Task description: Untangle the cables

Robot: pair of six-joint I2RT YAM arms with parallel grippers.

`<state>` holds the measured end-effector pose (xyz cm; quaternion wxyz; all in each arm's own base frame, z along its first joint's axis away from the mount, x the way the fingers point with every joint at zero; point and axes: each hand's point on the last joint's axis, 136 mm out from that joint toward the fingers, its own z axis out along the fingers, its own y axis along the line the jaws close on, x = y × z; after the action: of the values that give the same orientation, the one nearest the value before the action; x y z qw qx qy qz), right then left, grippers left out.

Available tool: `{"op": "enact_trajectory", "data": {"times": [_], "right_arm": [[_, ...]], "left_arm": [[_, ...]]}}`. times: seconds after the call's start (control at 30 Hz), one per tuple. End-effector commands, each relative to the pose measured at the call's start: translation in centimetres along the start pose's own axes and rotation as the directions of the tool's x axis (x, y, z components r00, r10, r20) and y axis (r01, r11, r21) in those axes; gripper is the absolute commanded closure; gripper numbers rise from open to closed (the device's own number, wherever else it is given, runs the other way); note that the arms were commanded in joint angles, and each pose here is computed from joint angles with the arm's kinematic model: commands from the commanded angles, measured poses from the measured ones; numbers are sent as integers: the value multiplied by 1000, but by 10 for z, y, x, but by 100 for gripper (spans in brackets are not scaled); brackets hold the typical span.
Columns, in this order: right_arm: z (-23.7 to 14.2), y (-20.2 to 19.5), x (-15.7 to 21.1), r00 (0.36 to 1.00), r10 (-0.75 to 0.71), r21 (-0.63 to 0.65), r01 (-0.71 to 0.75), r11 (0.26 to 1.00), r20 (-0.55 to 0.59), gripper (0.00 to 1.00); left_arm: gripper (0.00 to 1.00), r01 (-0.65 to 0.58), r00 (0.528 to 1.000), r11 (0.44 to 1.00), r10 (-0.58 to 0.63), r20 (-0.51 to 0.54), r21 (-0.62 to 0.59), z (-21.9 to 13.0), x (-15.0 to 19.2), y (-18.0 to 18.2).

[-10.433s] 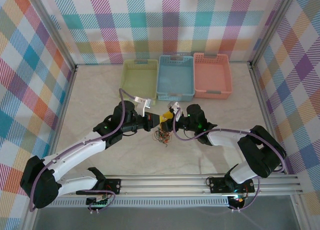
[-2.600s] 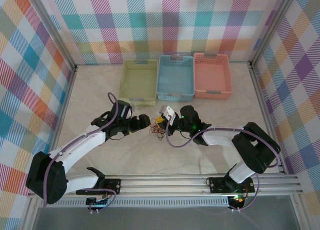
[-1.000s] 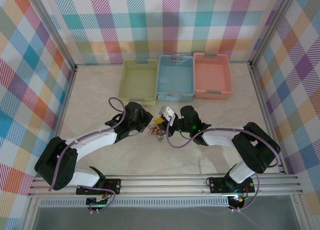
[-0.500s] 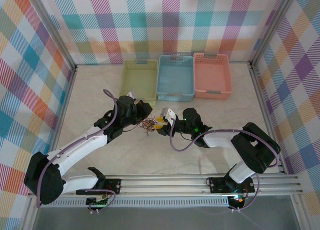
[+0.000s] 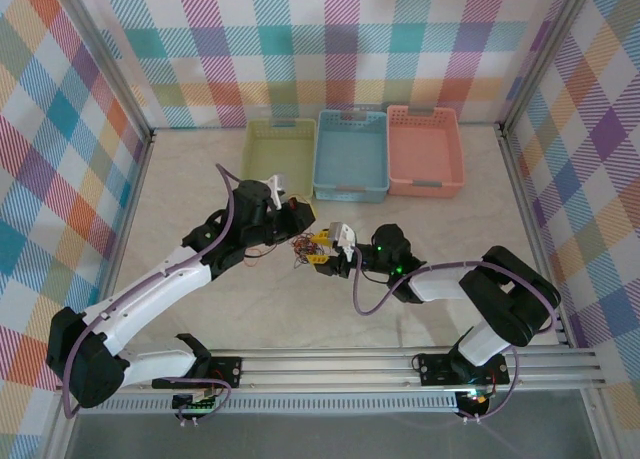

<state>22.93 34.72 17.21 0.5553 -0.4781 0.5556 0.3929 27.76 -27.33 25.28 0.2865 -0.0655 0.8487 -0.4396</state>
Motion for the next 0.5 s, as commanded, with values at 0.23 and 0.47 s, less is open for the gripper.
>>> {"op": "enact_trajectory", "data": {"times": [0.23,0.47], "right_arm": [[-2,11,-18,991,-76,-42,81,996,106,54],[7,7,-5,999,-45,-51,46,998,25,61]], "left_arm": [[100,-60,996,997,63,-65,40,6,13,-20],[100,-92,990,990,102,-95,106,-6,15,-51]]}}
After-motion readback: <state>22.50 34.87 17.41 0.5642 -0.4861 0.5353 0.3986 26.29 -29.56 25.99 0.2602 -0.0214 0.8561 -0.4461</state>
